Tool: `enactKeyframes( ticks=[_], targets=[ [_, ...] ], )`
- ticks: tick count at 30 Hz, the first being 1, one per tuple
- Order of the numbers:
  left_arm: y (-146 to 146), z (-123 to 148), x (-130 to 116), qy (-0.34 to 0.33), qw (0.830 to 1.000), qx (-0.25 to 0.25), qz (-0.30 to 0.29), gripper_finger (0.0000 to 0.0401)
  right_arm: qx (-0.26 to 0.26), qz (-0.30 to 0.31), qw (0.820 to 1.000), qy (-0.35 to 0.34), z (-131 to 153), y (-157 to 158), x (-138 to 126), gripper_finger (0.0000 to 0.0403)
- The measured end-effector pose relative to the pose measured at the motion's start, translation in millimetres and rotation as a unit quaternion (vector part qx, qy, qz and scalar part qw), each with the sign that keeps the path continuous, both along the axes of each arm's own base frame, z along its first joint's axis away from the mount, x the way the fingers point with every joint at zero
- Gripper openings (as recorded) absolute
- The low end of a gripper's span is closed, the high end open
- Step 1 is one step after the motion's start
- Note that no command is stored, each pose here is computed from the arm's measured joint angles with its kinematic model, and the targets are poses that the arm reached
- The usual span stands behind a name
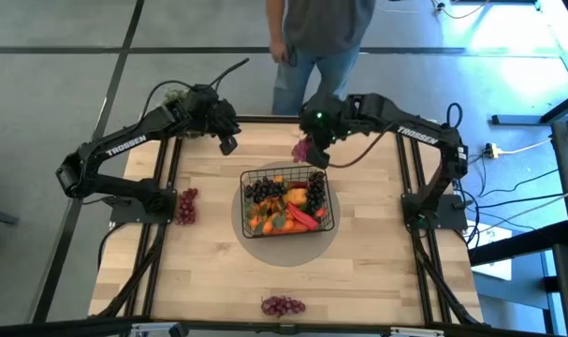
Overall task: Build produce basket
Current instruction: Put the top right purple grape into the basket
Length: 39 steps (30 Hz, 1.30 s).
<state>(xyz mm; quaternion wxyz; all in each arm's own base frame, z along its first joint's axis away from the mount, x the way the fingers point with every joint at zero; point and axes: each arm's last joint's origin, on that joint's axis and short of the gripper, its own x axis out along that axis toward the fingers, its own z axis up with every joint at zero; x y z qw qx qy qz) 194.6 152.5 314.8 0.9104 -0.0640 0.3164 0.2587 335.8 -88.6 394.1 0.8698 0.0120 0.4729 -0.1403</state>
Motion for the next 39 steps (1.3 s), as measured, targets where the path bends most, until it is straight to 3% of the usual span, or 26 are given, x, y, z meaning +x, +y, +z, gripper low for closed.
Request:
enactKeyframes(
  ticks=[5,11,26,39],
  targets=[
    [-0.6,-1.1,-0.6,0.015,1.000,0.011,-0.014,0.0074,-0.030,0.009,0.999,0.030,-14.4,14.1,16.0,0.0000],
    [-0.6,-1.0,-0.6,0.016,1.000,0.012,-0.016,0.0074,-0.027,0.023,0.998,0.049,-34.1,23.5,35.2,0.0000],
    [-0.8,-1.3,-0.8,0.034,0.998,0.036,-0.039,0.0074,0.039,0.031,0.995,0.081,-68.6,37.1,59.4,0.0000],
    [-0.8,-1.2,-0.8,0.040,0.997,0.046,-0.048,0.0074,0.066,0.047,0.990,0.114,-93.6,50.3,73.4,0.0000]
  ],
)
